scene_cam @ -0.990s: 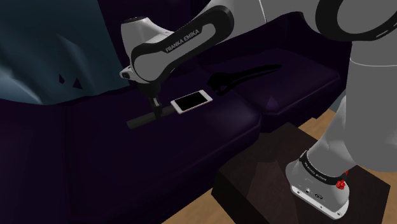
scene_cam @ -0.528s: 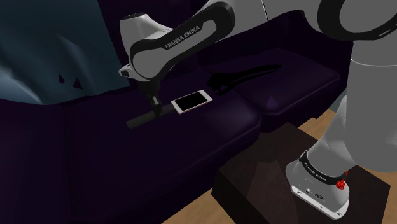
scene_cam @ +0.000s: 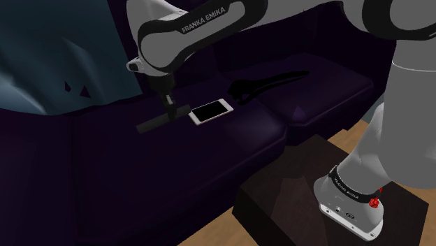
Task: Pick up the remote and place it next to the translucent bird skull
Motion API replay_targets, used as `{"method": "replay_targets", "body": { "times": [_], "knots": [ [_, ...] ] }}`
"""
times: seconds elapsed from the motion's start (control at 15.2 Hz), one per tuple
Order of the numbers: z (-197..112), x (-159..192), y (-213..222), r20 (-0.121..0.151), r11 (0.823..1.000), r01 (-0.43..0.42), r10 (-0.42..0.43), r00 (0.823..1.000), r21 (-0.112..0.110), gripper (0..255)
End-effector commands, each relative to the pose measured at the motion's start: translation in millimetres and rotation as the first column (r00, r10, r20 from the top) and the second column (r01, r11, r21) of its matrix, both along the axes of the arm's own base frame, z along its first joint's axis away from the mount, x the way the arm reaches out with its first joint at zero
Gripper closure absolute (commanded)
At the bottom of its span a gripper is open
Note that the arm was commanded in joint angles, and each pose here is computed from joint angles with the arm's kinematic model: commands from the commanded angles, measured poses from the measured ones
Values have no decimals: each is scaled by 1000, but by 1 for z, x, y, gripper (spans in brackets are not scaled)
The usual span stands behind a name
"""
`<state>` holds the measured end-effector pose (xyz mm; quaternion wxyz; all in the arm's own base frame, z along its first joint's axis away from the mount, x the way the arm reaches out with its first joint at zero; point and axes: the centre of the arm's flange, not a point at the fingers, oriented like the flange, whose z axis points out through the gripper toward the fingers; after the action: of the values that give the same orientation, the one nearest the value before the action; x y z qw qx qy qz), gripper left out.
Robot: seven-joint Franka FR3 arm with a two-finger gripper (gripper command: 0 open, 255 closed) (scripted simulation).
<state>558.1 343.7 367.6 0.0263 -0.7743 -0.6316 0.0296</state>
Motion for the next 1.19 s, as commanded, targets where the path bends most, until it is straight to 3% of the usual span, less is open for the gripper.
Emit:
{"method": "replay_targets", "body": {
  "times": [0.0, 1.12],
  "knots": [
    [11, 1, 1, 0, 1000, 0, 0, 1000, 0, 255],
    [100, 1, 1, 0, 1000, 0, 0, 1000, 0, 255]
  ]
}}
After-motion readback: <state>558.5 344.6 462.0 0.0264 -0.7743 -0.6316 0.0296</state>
